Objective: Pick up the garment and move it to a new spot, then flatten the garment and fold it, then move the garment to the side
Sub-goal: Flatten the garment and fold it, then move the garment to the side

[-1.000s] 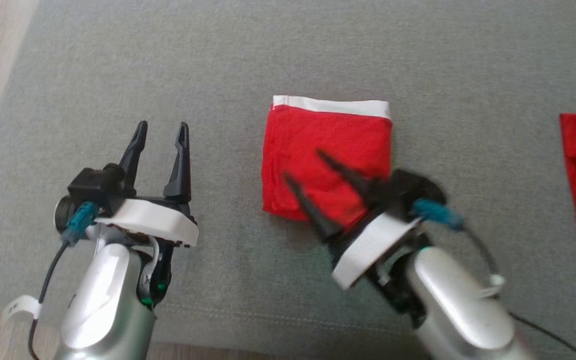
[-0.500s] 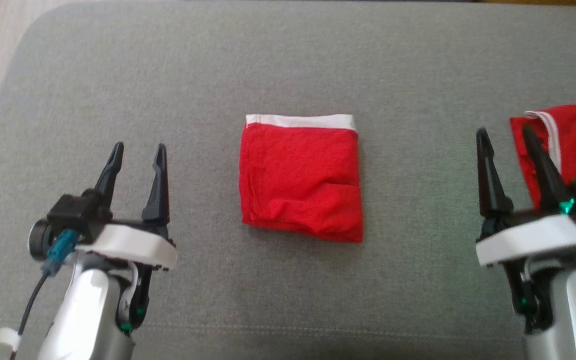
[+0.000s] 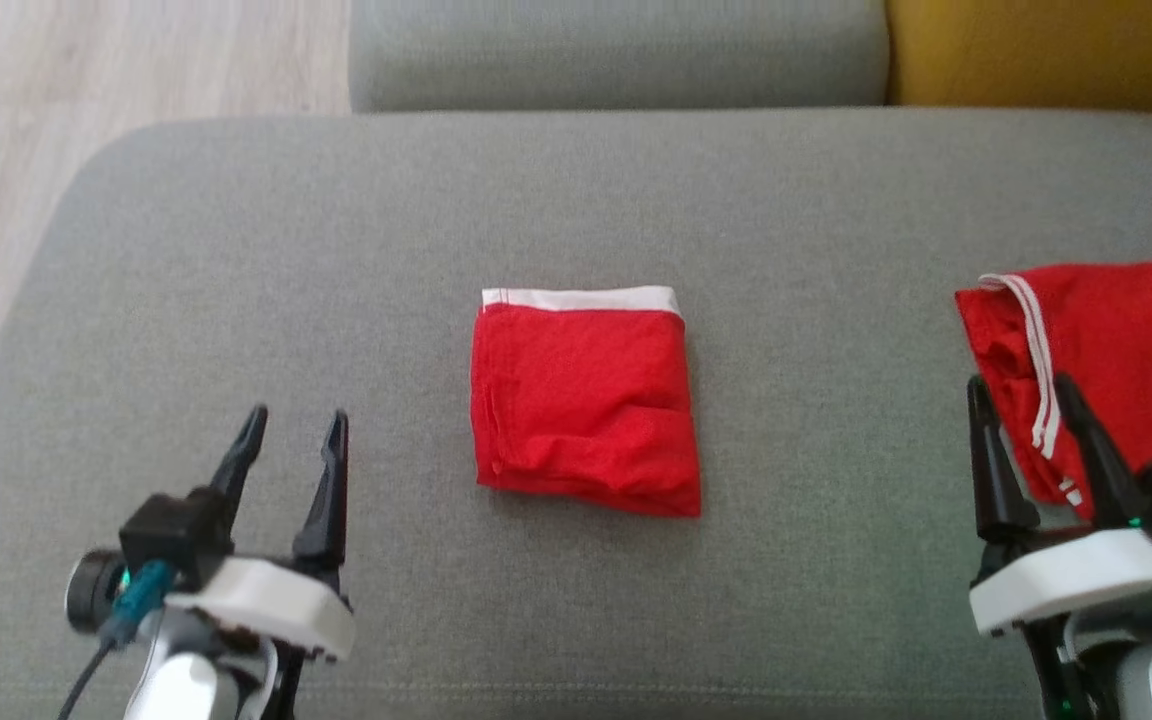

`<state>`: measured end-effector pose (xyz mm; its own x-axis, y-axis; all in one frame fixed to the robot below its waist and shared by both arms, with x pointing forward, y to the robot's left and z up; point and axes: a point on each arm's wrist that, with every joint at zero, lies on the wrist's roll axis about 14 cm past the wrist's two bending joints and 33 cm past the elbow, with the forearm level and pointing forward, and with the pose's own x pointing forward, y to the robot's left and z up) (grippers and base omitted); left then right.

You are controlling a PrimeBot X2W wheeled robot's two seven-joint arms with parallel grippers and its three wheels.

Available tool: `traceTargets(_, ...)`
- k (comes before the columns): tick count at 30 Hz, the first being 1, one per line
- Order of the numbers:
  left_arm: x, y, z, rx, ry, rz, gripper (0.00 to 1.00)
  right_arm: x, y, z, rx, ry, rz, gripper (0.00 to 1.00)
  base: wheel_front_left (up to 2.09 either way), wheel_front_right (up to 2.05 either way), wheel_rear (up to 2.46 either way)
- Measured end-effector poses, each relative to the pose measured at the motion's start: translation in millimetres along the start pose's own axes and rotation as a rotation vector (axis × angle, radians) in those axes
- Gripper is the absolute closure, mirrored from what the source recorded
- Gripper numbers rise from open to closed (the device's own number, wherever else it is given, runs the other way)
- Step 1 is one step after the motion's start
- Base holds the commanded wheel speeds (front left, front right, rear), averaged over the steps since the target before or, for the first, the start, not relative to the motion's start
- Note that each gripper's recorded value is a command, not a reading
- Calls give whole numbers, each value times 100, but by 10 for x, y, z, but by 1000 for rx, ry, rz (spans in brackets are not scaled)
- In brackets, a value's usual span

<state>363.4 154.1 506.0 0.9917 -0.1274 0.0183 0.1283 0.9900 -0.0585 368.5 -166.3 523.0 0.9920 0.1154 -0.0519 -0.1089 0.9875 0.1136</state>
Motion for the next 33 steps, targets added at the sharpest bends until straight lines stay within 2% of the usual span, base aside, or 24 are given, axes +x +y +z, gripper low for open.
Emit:
traceTargets(7,-196,84,6,15,13,30,0,-121,5,-8,-7,13,-4,0,0,0,0)
traceTargets(33,-219,137,29,7,15,53,0,-100,54,4,-7,16,11,0,0,0,0)
